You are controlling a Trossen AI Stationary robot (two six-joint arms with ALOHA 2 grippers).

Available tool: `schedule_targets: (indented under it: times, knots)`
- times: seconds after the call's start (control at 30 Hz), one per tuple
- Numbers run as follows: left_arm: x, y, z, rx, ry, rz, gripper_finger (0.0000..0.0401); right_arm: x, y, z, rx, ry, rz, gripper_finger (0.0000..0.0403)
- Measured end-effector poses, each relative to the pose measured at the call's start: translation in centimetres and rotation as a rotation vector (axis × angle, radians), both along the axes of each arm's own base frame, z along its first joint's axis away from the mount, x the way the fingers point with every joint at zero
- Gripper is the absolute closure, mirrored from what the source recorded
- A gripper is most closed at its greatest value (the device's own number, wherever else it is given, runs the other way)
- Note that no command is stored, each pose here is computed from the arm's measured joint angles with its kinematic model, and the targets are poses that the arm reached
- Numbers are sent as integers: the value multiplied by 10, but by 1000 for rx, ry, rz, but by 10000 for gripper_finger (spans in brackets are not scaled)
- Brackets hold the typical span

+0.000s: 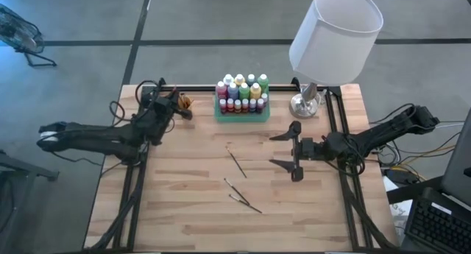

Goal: Pick & Place Paint Supplies
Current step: Put the gold paintbrush into the orange cup

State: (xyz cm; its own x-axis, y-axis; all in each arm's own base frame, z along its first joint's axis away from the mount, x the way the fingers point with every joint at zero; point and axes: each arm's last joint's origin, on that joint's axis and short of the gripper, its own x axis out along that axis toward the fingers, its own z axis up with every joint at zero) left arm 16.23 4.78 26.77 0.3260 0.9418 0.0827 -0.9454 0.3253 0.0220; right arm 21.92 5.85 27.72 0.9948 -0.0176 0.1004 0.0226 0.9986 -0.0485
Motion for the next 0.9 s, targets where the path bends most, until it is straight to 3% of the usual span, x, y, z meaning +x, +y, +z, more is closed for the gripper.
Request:
schedule_targets:
  times: [0.47,0.9]
  knots:
    - [9,19,-15,-35,32,83,389,0,0,-1,1,6,0,110]
    - [-7,23,-66,-21,-74,52,389,0,0,-3,-8,26,0,139]
